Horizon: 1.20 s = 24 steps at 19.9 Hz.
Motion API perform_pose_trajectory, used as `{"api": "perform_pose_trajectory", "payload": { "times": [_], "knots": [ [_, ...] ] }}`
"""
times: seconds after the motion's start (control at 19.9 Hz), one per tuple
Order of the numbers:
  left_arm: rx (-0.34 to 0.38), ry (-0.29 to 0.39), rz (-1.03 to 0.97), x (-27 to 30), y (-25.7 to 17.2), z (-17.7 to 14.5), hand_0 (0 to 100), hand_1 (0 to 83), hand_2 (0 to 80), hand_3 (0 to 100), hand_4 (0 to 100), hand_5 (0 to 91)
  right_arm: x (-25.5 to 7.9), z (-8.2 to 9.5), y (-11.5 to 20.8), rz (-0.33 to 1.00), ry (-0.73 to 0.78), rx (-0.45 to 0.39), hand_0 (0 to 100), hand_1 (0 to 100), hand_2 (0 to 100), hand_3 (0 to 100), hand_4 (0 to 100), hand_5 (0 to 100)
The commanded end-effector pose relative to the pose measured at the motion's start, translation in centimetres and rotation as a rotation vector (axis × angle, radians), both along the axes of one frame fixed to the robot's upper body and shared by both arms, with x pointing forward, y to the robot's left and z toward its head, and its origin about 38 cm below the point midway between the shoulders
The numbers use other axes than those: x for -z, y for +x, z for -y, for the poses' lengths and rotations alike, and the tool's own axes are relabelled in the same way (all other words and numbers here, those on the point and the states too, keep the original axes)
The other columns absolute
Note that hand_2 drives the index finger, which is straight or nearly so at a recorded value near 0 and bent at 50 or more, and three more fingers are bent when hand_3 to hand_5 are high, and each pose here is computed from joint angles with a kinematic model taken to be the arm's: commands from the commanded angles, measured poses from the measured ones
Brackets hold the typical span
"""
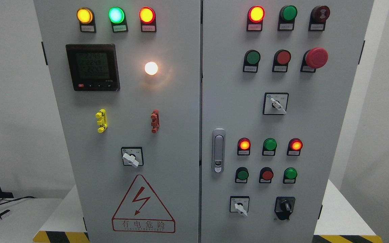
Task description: Trip black knob to open circuit
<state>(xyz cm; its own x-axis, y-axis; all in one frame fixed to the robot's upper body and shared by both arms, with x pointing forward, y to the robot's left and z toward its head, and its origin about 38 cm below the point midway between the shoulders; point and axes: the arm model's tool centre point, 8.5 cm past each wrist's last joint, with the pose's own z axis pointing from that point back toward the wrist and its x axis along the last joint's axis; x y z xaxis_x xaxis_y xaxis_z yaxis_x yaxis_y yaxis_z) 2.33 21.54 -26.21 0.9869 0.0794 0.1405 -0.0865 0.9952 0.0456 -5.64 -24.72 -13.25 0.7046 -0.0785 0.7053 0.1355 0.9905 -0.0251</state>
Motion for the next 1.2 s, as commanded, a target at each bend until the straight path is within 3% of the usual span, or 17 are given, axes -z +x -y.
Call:
{"api": "perform_pose_trajectory", "payload": {
  "times": [0.0,0.25,0.55,1.0,1.15],
  "knots": [
    [0.031,-0.001,0.001,0.0,0.0,0.0,12,38.9,0.0,0,0,0.0,-11.0,1.6,9.7,0.432,-0.056,-0.007,15,48,37,61,57,46],
    [0.031,-0.001,0.001,0.0,0.0,0.0,12,38.9,0.0,0,0,0.0,-13.7,3.3,12.3,0.529,-0.106,-0.027,17,52,41,66,60,49],
    [0.031,-0.001,0.001,0.0,0.0,0.0,12,38.9,0.0,0,0,0.0,-14.6,4.9,18.2,0.574,-0.153,-0.022,20,53,42,67,61,50],
    [0.031,-0.001,0.001,0.0,0.0,0.0,12,38.9,0.0,0,0,0.0,-18.0,4.8,29.4,0.650,-0.134,-0.020,23,53,42,67,61,50],
    [0.031,-0.002,0.001,0.0,0.0,0.1,12,38.9,0.0,0,0,0.0,-19.1,4.7,31.7,0.672,-0.129,-0.019,23,53,42,67,61,51]
  ]
}}
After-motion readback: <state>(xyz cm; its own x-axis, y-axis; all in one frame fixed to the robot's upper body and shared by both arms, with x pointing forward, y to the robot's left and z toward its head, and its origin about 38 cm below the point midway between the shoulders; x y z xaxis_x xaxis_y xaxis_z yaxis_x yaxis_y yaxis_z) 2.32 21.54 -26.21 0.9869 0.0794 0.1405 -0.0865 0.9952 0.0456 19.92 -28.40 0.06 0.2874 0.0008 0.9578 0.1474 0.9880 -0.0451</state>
